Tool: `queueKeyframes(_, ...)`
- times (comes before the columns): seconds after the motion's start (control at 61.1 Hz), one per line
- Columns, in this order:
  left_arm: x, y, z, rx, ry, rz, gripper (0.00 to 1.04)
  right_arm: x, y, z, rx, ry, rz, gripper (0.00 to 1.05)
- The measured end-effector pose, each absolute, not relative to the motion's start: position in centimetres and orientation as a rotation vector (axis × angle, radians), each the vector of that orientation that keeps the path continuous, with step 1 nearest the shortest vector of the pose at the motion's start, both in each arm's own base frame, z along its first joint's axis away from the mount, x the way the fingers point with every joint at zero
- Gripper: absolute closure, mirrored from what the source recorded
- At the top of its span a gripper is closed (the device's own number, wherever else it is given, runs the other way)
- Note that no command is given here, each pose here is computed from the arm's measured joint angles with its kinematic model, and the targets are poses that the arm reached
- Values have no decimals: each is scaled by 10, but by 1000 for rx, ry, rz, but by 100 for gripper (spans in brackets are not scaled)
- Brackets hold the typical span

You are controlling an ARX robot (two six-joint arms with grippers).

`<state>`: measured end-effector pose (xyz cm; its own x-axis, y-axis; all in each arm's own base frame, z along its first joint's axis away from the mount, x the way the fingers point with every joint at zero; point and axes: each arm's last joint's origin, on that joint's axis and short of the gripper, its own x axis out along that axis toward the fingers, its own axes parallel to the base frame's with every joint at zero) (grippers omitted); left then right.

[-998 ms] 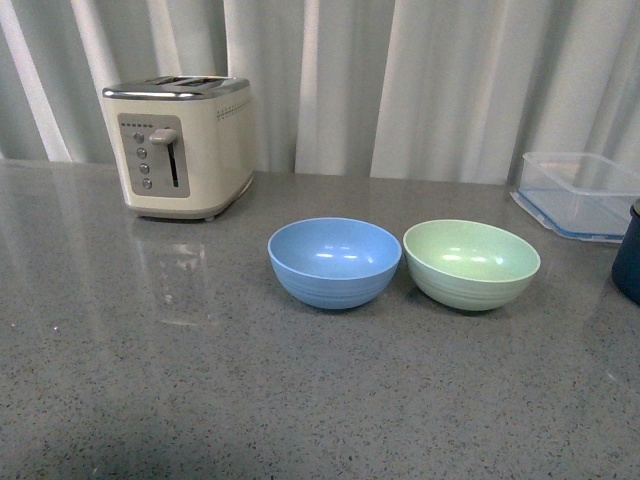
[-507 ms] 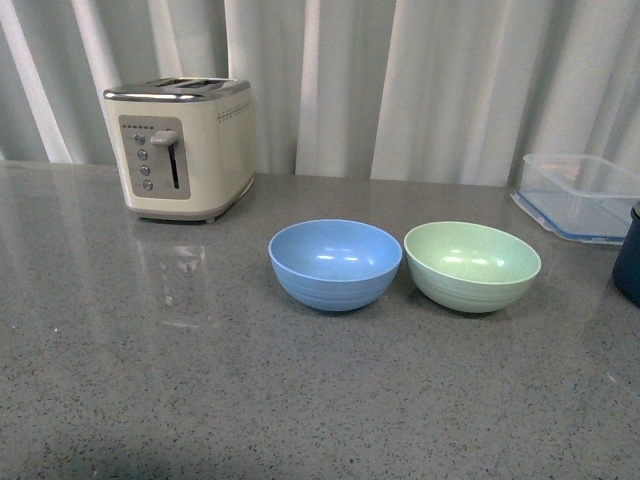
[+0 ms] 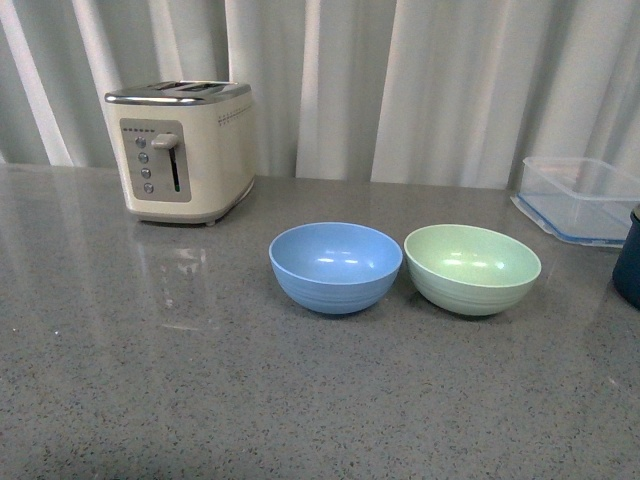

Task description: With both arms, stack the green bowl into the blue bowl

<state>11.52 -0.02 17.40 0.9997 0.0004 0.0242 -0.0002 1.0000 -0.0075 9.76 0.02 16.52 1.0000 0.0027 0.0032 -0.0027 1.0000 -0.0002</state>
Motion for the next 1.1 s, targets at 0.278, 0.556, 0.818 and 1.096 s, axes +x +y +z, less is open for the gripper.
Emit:
queueKeyframes(0.278, 109, 0, 174, -7, -25, 0, 101, 98, 0, 165, 0, -3, 3, 10)
queueKeyframes(0.556, 97, 0, 171, -7, -22, -2, 101, 98, 0, 165, 0, -3, 3, 10)
queueKeyframes(0.818, 97, 0, 171, -7, -18, -2, 69, 98, 0, 165, 0, -3, 3, 10)
queueKeyframes(1.096, 97, 0, 171, -7, -18, -2, 10, 98, 0, 165, 0, -3, 3, 10)
